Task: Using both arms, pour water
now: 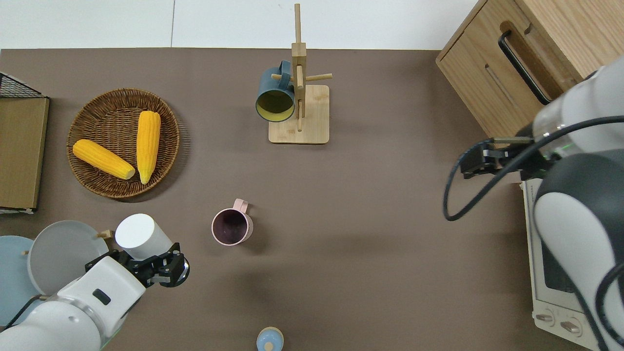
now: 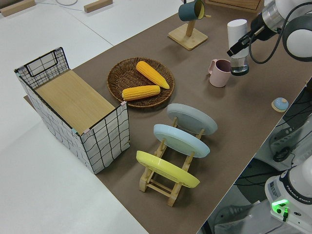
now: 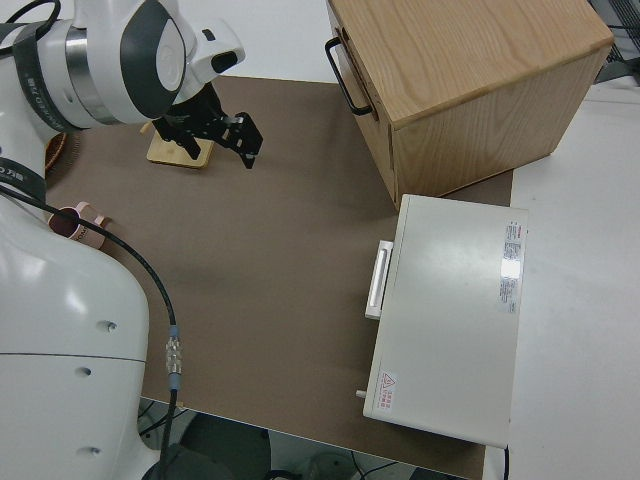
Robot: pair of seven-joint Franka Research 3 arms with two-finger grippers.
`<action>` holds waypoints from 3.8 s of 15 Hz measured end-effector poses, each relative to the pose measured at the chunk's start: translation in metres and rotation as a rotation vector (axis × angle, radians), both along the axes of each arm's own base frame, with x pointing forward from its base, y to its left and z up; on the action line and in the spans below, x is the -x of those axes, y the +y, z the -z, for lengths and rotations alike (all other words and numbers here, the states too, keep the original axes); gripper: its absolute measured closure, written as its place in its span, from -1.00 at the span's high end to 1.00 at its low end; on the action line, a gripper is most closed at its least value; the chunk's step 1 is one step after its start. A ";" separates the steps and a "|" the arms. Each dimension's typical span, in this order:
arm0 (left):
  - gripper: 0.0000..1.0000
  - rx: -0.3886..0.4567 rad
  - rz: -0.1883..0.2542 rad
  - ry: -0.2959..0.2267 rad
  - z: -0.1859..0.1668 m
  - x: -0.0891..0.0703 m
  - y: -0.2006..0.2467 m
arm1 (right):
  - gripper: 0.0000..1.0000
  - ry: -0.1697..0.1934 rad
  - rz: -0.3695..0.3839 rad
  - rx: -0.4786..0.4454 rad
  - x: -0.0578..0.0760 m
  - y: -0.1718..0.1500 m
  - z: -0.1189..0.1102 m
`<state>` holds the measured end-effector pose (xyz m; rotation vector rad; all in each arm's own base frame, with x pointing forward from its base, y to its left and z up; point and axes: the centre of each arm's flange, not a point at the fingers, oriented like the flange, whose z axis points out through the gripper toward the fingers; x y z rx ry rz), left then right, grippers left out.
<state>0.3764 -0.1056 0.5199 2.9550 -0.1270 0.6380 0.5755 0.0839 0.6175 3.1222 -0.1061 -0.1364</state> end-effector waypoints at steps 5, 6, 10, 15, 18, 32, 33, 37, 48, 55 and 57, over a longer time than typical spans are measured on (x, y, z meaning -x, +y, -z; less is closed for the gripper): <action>0.26 0.021 0.038 0.029 0.008 0.018 -0.035 | 0.99 -0.004 -0.057 0.020 0.006 -0.069 -0.015; 0.26 0.023 0.044 0.036 0.010 0.021 -0.041 | 0.99 -0.001 -0.069 0.023 0.008 -0.078 -0.017; 0.26 0.031 0.040 0.063 0.021 0.029 -0.053 | 0.99 0.012 -0.102 0.021 0.016 -0.102 -0.023; 0.26 0.032 0.030 0.089 0.033 0.033 -0.057 | 0.99 0.018 -0.108 0.018 0.017 -0.102 -0.022; 0.26 0.023 0.028 0.112 0.046 0.028 -0.059 | 0.99 0.018 -0.119 0.017 0.017 -0.096 -0.022; 0.26 -0.007 0.032 0.188 0.110 -0.002 -0.076 | 0.99 0.017 -0.135 0.016 0.017 -0.088 -0.022; 0.26 -0.010 0.033 0.197 0.110 -0.003 -0.077 | 0.99 0.017 -0.135 0.016 0.017 -0.088 -0.022; 0.26 -0.043 0.037 0.290 0.104 -0.006 -0.080 | 0.99 0.017 -0.135 0.016 0.017 -0.088 -0.022; 0.26 -0.079 0.039 0.386 0.117 -0.006 -0.081 | 0.99 0.017 -0.136 0.016 0.017 -0.088 -0.022; 0.26 -0.087 0.041 0.412 0.117 -0.012 -0.085 | 0.99 0.017 -0.136 0.016 0.017 -0.088 -0.022; 0.26 -0.091 0.041 0.424 0.119 -0.014 -0.086 | 0.99 0.017 -0.136 0.016 0.017 -0.088 -0.022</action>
